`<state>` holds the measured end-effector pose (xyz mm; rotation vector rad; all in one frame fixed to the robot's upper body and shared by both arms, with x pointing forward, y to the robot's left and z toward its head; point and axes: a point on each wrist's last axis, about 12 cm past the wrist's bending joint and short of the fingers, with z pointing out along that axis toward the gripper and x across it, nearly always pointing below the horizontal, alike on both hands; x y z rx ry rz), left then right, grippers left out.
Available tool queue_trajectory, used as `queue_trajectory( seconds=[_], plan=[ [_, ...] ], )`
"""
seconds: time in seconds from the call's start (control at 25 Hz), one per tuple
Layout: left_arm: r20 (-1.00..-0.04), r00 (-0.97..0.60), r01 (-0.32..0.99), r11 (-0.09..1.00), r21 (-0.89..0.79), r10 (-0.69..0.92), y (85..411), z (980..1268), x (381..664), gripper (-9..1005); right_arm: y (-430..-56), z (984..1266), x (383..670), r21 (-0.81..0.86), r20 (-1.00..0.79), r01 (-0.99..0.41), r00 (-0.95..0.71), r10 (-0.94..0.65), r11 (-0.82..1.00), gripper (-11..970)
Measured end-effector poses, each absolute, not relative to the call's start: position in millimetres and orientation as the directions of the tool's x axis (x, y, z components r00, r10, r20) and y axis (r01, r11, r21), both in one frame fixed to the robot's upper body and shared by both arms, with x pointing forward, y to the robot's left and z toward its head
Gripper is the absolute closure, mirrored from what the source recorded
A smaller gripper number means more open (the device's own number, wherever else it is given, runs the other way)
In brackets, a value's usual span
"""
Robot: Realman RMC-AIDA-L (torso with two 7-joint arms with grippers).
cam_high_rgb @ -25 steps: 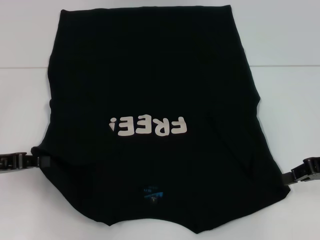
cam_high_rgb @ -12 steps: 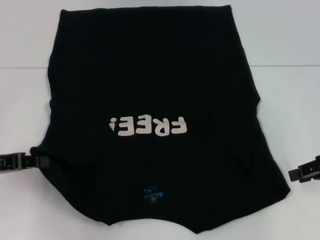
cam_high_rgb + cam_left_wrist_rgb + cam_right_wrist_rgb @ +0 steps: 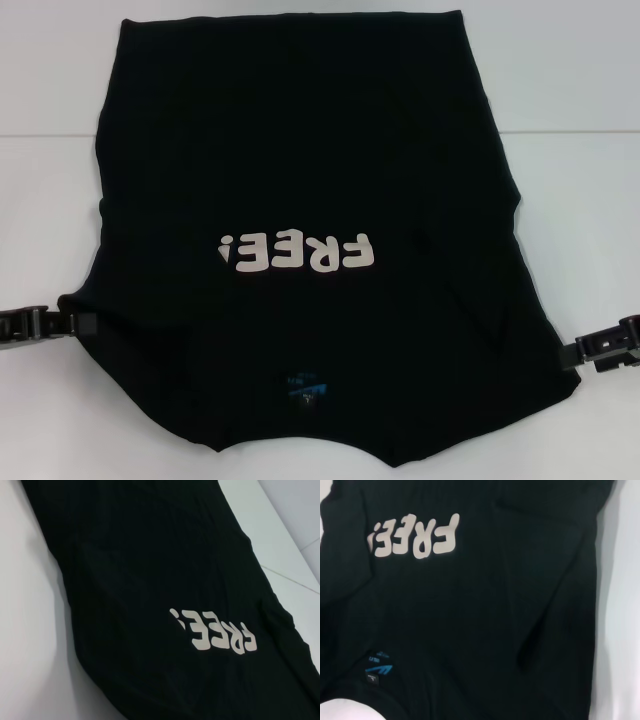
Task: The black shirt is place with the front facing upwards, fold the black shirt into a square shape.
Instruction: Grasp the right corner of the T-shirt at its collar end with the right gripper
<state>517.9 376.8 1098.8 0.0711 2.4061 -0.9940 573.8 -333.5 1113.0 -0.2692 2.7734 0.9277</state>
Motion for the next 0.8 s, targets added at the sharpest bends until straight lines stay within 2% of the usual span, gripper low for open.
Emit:
queue_trajectory(
  seconds=[0.04, 0.28, 0.8],
  plan=[
    [-0.492, -0.858, 0.242, 0.728, -0.642, -0.148, 377, 1099, 518, 963, -333, 1112, 574, 0.570, -0.246, -0.235, -0.963, -0.110, 0.787, 296],
    [-0.492, -0.858, 0.243, 0.727, -0.642, -0.148, 376, 1098, 518, 964, -332, 1103, 571, 0.567, -0.239, -0.229, -0.965, -0.107, 0.791, 194],
    [-0.493, -0.857, 0.241, 0.730, -0.640, -0.149, 376, 1098, 518, 963, -318, 1096, 575, 0.549, -0.244, -0.254, -0.960, -0.138, 0.797, 194]
  ],
)
